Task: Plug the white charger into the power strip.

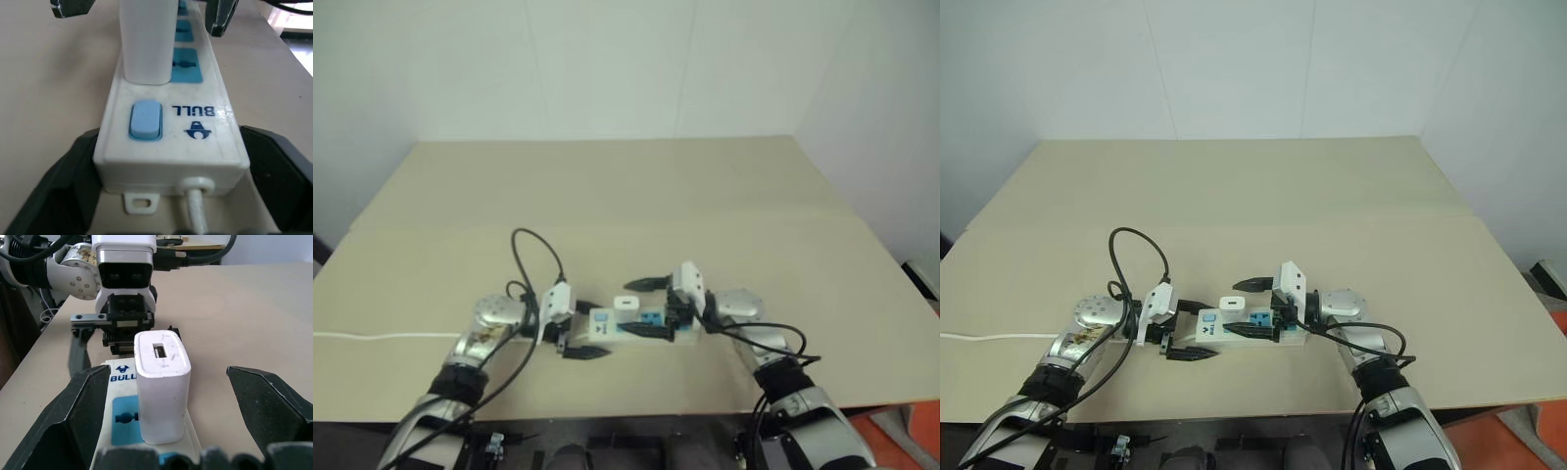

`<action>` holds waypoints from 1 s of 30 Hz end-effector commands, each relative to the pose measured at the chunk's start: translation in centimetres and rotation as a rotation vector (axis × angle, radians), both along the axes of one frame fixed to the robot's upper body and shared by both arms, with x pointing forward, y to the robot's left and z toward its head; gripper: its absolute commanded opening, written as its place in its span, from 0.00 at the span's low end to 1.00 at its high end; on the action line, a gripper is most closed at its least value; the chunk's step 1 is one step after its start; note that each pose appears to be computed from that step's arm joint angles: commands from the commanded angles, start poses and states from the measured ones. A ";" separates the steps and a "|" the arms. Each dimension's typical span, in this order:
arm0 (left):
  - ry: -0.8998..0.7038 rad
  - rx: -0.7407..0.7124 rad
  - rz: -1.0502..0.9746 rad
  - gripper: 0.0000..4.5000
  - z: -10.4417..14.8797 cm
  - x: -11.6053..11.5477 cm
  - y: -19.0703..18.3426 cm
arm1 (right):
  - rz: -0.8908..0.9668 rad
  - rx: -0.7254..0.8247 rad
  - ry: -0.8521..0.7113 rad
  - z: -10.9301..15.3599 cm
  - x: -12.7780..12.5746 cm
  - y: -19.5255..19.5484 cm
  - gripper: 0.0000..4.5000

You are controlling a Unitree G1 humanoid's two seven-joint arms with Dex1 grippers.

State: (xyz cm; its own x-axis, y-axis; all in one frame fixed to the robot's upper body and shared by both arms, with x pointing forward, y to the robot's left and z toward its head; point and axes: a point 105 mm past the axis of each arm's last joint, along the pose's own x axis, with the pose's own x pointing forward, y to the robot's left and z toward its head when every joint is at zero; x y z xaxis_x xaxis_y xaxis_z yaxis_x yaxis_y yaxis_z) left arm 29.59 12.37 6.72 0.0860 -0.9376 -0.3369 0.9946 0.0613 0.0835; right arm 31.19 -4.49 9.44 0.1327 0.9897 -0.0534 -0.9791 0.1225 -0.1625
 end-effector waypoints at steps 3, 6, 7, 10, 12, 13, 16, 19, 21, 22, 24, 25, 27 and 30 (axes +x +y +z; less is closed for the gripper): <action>-0.039 -0.031 -0.011 0.99 2.3 -0.2 0.6 | -0.070 -0.076 0.115 -3.4 -0.1 -1.4 1.00; -0.065 -0.055 -0.002 0.99 3.5 0.0 0.7 | -0.110 -0.059 0.094 -2.5 0.6 -2.2 1.00; -0.061 -0.058 -0.011 0.99 3.9 -0.1 0.8 | -0.122 -0.057 0.081 -2.1 0.8 -2.8 1.00; -0.029 -0.052 -0.060 0.99 5.0 -1.1 1.2 | -0.151 -0.043 0.019 0.2 0.6 -5.2 1.00; -0.020 -0.054 -0.069 0.99 5.5 -1.5 1.4 | -0.157 -0.037 -0.009 1.6 0.1 -6.3 1.00; -0.019 -0.057 -0.068 0.99 5.7 -1.5 1.5 | -0.161 -0.031 -0.023 2.4 -0.3 -6.9 1.00; -0.025 -0.060 -0.061 0.99 6.4 -1.5 1.8 | -0.179 -0.031 -0.059 4.4 -1.5 -8.6 1.00; -0.050 -0.036 -0.036 0.99 7.0 -1.2 2.7 | -0.242 -0.029 -0.097 6.2 -2.1 -10.6 1.00; -0.067 -0.020 -0.012 0.99 7.5 -0.9 3.6 | -0.303 -0.020 -0.116 7.4 -2.4 -12.0 1.00; -0.076 -0.013 0.002 0.99 7.7 -0.7 4.0 | -0.328 -0.020 -0.124 7.8 -2.6 -12.6 1.00; -0.093 0.004 0.035 0.99 8.2 -0.3 4.8 | -0.382 -0.038 -0.130 8.5 -3.1 -14.0 1.00; -0.106 0.013 0.050 0.99 8.6 -0.2 5.2 | -0.416 -0.058 -0.133 8.8 -3.4 -14.8 1.00; -0.122 0.031 0.077 0.99 9.1 0.0 6.0 | -0.471 -0.100 -0.130 9.1 -4.2 -16.2 1.00; -0.129 0.066 0.116 0.99 9.9 0.0 6.9 | -0.524 -0.171 -0.126 9.4 -5.6 -17.8 1.00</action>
State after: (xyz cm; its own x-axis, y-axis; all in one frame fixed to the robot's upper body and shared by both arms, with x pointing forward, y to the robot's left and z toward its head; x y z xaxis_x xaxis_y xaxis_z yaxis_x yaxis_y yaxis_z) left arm 29.48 18.82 15.07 0.2039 -0.9022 -0.3800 0.9742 0.1485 0.1702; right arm 26.25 -21.89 16.97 0.6004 0.7789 -0.1813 -0.7908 0.5443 -0.2800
